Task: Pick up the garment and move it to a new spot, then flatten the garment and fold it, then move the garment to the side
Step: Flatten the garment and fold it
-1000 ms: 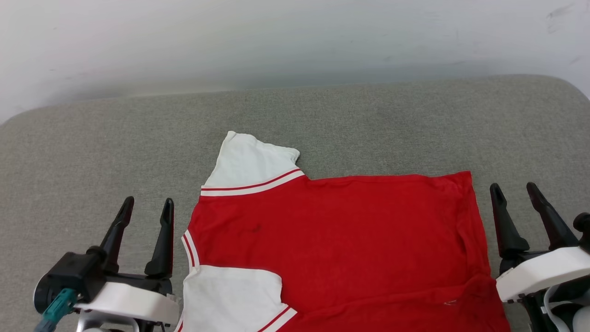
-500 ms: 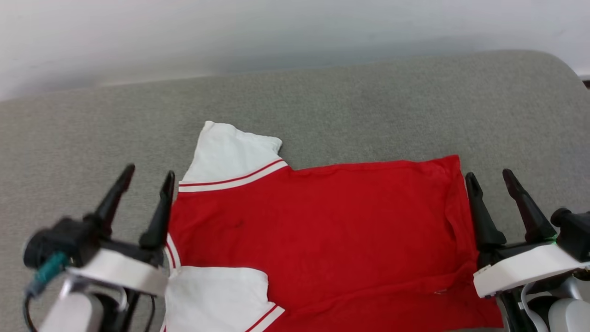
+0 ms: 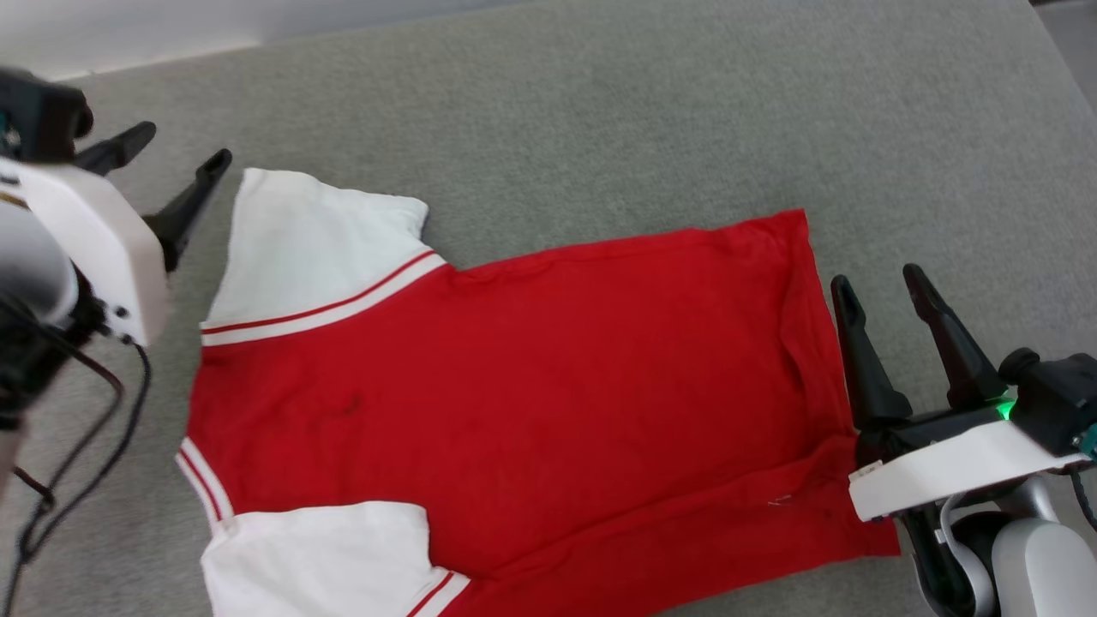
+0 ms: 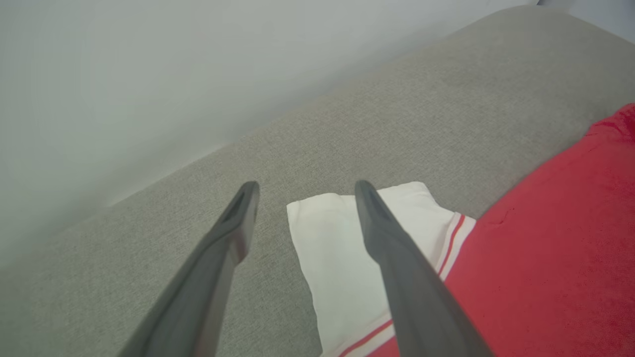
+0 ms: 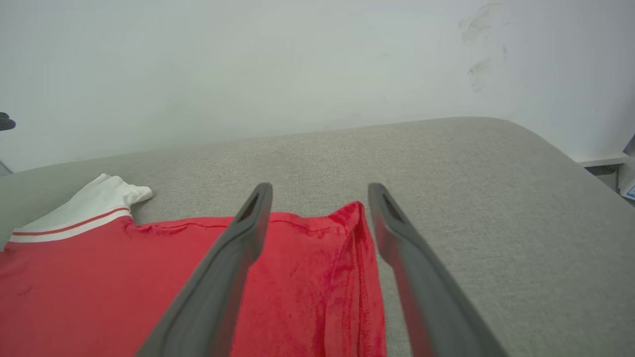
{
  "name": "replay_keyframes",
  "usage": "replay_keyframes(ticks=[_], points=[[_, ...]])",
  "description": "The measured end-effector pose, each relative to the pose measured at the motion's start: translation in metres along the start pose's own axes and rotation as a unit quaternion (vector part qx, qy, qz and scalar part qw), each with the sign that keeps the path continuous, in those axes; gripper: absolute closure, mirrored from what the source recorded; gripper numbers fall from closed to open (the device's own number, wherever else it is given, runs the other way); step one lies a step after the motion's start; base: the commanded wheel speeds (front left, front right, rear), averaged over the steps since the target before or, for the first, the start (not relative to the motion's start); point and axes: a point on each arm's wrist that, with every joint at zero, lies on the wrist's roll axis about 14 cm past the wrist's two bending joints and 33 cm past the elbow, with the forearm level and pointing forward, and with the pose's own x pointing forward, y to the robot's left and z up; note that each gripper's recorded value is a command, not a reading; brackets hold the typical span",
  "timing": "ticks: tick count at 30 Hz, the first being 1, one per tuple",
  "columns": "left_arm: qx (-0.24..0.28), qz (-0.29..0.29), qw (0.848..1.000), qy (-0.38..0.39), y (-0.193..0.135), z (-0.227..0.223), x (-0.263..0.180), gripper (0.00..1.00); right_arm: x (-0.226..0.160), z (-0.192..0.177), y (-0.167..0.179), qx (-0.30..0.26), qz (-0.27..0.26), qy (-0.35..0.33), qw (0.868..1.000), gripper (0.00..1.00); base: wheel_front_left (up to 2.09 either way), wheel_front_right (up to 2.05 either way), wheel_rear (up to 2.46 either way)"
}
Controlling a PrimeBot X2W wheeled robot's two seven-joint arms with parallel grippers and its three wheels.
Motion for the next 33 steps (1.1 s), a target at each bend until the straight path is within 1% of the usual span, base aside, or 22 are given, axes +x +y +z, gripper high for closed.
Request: replay_keyframes(ticks=[4, 6, 7, 8, 12, 15, 22, 23, 24, 25, 26, 28, 33], points=[[-0.023, -0.013, 0.994, 0.104, 0.013, -0.022, 0.025, 0.00, 0.003, -0.007, -0.008, -0.001, -0.014, 0.005, 1.000, 0.00, 0.00, 0.00, 0.00], [-0.033, -0.018, 0.987, 0.156, 0.018, -0.036, 0.035, 0.00, 0.003, -0.013, -0.010, -0.001, -0.020, 0.013, 1.000, 0.00, 0.00, 0.00, 0.00], [-0.037, -0.021, 0.980, 0.196, 0.021, -0.048, 0.044, 0.00, 0.005, -0.016, -0.014, 0.000, -0.025, 0.017, 1.000, 0.00, 0.00, 0.00, 0.00], [-0.037, -0.021, 0.980, 0.196, 0.021, -0.048, 0.044, 0.00, 0.005, -0.016, -0.014, 0.000, -0.025, 0.017, 1.000, 0.00, 0.00, 0.00, 0.00], [-0.048, -0.024, 0.967, 0.250, 0.024, -0.070, 0.061, 0.00, 0.005, -0.026, -0.023, -0.003, -0.040, 0.029, 0.999, 0.00, 0.00, 0.00, 0.00], [-0.058, -0.032, 0.957, 0.283, 0.019, -0.090, 0.070, 0.00, 0.007, -0.028, -0.027, -0.007, -0.047, 0.030, 0.998, 0.00, 0.00, 0.00, 0.00], [-0.066, -0.026, 0.943, 0.325, 0.021, -0.121, 0.080, 0.00, 0.009, -0.038, -0.033, -0.010, -0.055, 0.042, 0.998, 0.00, 0.00, 0.00, 0.00], [-0.072, -0.028, 0.939, 0.334, 0.019, -0.125, 0.080, 0.18, 0.009, -0.039, -0.033, -0.009, -0.055, 0.043, 0.997, 0.00, 0.00, 0.00, 0.00], [-0.074, -0.031, 0.938, 0.338, 0.018, -0.126, 0.079, 0.54, 0.009, -0.040, -0.033, -0.009, -0.056, 0.045, 0.997, 0.00, 0.00, 0.00, 0.00], [-0.075, -0.032, 0.937, 0.339, 0.018, -0.126, 0.079, 0.95, 0.009, -0.041, -0.034, -0.009, -0.056, 0.046, 0.997, 0.00, 0.00, 0.00, 0.00], [-0.076, -0.032, 0.937, 0.339, 0.017, -0.127, 0.078, 1.00, 0.009, -0.042, -0.034, -0.009, -0.056, 0.047, 0.997, 0.00, 0.00, 0.00, 0.00], [-0.080, -0.038, 0.937, 0.339, 0.014, -0.127, 0.077, 1.00, 0.010, -0.042, -0.033, -0.009, -0.055, 0.048, 0.997, 0.00, 0.00, 0.00, 0.00], [-0.082, -0.035, 0.956, 0.281, 0.011, -0.109, 0.078, 1.00, 0.011, -0.039, -0.029, -0.013, -0.049, 0.050, 0.997, 0.00, 0.00, 0.00, 0.00]])
